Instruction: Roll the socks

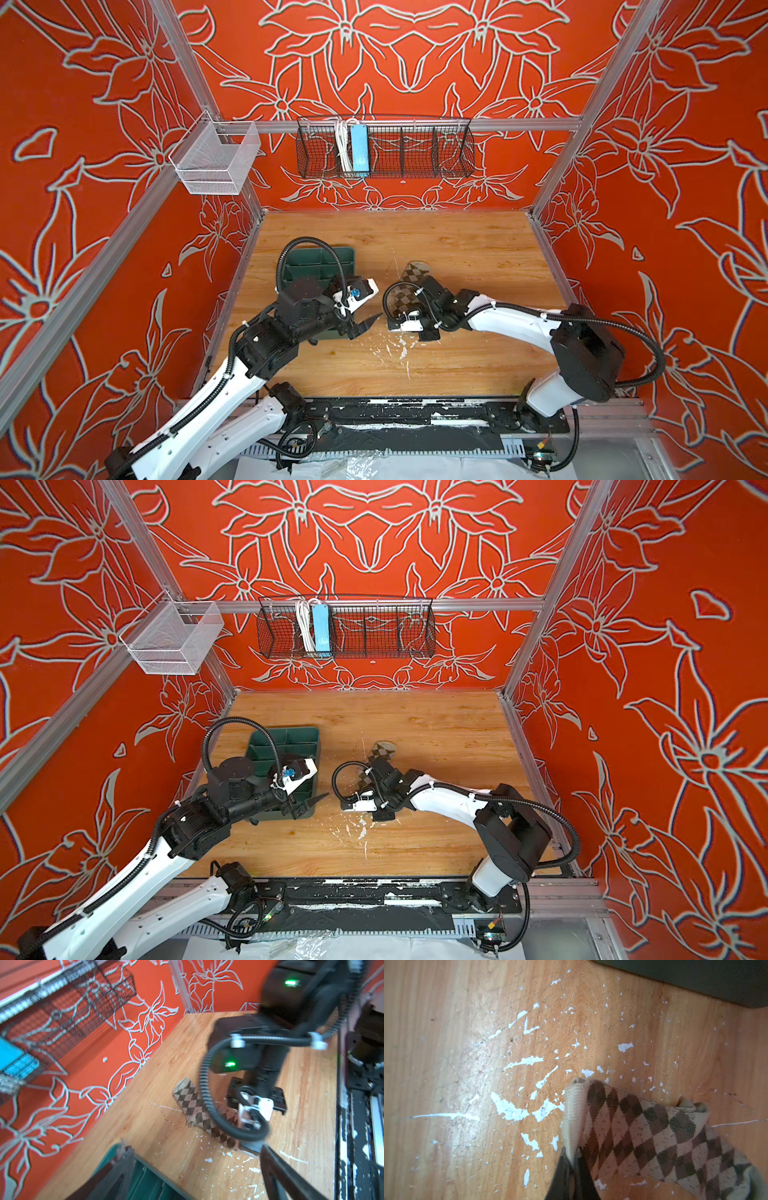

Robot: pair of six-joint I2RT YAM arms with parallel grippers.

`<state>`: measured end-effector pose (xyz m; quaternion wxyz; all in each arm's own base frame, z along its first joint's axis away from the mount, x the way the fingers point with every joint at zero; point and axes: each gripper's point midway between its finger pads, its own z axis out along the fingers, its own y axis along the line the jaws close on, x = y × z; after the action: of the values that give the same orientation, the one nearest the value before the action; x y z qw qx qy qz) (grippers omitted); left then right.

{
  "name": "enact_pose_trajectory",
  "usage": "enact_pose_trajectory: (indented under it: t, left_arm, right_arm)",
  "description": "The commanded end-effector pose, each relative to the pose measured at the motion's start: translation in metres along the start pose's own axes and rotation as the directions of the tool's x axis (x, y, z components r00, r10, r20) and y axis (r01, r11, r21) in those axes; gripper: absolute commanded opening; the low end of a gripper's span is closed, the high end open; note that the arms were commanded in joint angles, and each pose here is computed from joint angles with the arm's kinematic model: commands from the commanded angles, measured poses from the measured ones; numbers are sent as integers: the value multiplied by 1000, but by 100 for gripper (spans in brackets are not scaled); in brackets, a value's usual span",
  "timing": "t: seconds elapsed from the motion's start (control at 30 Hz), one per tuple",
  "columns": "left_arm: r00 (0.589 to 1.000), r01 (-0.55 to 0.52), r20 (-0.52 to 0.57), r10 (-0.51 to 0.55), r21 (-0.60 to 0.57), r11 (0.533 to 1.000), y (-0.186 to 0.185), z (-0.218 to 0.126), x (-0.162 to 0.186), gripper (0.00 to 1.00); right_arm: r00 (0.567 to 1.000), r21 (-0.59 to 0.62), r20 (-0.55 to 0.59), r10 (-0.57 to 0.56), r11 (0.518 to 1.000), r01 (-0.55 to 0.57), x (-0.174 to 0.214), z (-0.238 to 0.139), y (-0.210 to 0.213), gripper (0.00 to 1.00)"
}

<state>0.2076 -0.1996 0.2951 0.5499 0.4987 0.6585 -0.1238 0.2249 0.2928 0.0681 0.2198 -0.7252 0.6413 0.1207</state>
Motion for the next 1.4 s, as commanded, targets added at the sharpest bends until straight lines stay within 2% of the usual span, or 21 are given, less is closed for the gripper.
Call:
enact_pose_trajectory:
  t: [0.0, 0.13, 0.23, 0.37, 0.5, 0.57, 0.6, 0.8, 0.93, 1.17, 1.37]
  left_arm:
    - [979, -200, -23, 202, 87, 976, -22, 2, 3, 92]
    - [913, -378, -111, 393, 135, 916, -50, 27, 28, 92]
    - [875, -448, -138, 463, 130, 885, -69, 46, 40, 91]
    - [859, -479, -120, 498, 157, 863, -103, 67, 55, 89]
    - [839, -478, -190, 510, 190, 857, -125, 92, 85, 87]
    - [841, -465, -223, 493, 168, 869, -126, 105, 92, 86]
    - [861, -428, -238, 449, 135, 893, -125, 111, 94, 86]
    - [850, -439, -315, 422, 17, 898, -118, 140, 117, 83]
    - [822, -462, -396, 409, -43, 886, -109, 150, 135, 73]
    - [791, -466, -465, 398, -36, 884, -116, 166, 164, 51]
    - [787, -473, -486, 379, -81, 878, -112, 173, 170, 24]
  right_arm:
    - [988, -224, -34, 150, 963, -154, 10, -4, 33, 0]
    - [969, -298, -33, 246, 923, -244, 8, -4, 28, 0]
    - [958, -334, -67, 277, 899, -283, 12, -2, 28, 0]
    - [947, -353, -83, 310, 880, -318, 14, 0, 22, 0]
    - [939, -366, -82, 335, 866, -341, 13, -1, 16, 0]
    - [938, -369, -80, 337, 864, -341, 13, -2, 16, 0]
    - [938, -371, -78, 338, 864, -342, 12, -2, 15, 0]
    - [938, -372, -60, 341, 865, -338, 10, -5, 15, 0]
    - [938, -375, -49, 343, 864, -335, 8, -7, 15, 0]
    - [938, -380, -28, 344, 865, -329, 5, -10, 16, 0]
    - [937, -379, -22, 349, 864, -331, 4, -12, 17, 0]
